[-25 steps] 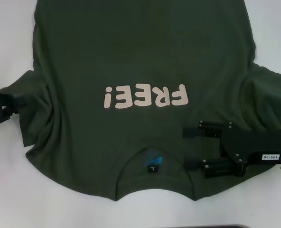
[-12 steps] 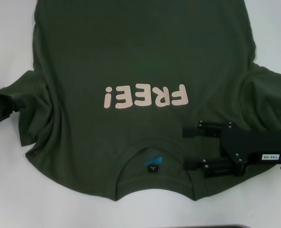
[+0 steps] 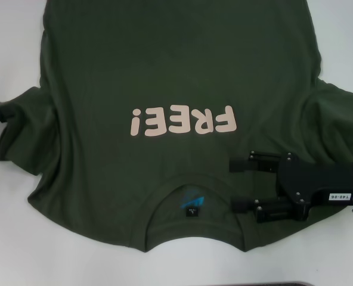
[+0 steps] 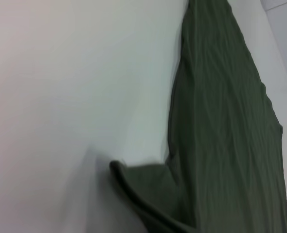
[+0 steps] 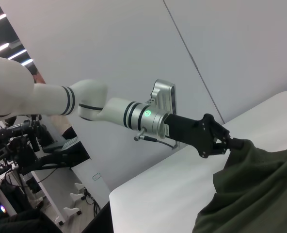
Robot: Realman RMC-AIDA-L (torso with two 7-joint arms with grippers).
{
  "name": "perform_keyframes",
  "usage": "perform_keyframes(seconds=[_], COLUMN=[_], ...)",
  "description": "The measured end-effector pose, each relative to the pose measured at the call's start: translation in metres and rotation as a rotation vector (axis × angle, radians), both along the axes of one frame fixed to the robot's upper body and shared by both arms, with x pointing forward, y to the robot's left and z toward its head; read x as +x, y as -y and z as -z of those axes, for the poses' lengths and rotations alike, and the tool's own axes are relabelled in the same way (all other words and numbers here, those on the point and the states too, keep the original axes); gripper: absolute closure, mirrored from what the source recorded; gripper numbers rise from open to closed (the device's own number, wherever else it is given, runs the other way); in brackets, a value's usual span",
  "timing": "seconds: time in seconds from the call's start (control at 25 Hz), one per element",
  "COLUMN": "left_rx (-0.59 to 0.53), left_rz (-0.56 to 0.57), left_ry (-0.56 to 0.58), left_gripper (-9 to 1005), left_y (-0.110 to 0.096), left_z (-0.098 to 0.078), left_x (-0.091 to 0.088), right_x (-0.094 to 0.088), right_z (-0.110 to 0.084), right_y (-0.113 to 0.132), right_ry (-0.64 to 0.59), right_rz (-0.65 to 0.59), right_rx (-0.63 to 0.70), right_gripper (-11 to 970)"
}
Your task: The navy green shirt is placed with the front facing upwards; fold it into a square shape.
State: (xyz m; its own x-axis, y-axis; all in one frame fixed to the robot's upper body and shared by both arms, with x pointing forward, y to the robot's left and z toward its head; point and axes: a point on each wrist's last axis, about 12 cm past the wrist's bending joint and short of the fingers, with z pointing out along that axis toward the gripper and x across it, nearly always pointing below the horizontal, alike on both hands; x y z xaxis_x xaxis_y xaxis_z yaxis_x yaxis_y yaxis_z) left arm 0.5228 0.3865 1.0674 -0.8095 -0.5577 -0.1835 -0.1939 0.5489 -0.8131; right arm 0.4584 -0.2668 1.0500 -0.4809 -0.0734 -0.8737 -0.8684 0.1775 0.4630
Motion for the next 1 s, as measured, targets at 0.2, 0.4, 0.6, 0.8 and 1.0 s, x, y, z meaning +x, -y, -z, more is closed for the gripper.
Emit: perform_keyframes(seconds=[0.2,0.4,0.6,0.8,1.0], left_rx=[0.023,0.05,0.06,0.07,0.076], left_rz=[-0.006,-0.008,-0.014,-0.024,-0.031], left_ry=[0.008,-0.008,-0.005,0.0,-0.002], left_gripper=[979,978,978,977,977], left_y=[-0.007,-0.017,-0.023,-0.026,-0.027], left_z=[-0.008,-0.012,-0.018,-0.023,-0.025], left_x=[0.006,0.007,0.009,0.012,0.013], right_x=[0.0,0.0,0.001,0.001,0.001], right_z=[0.0,0.0,0.0,0.0,0.0], right_y=[0.0,0.0,-0.001,-0.001,0.0], right_ry=[-0.001,-0.005,-0.005,-0.006,-0.006], right_rz=[-0.002,-0.003,-0.002,-0.002,-0.001], right_rx=[-0.001,0.0,0.0,-0.001,-0.001], right_gripper=[48,48,48,48,48])
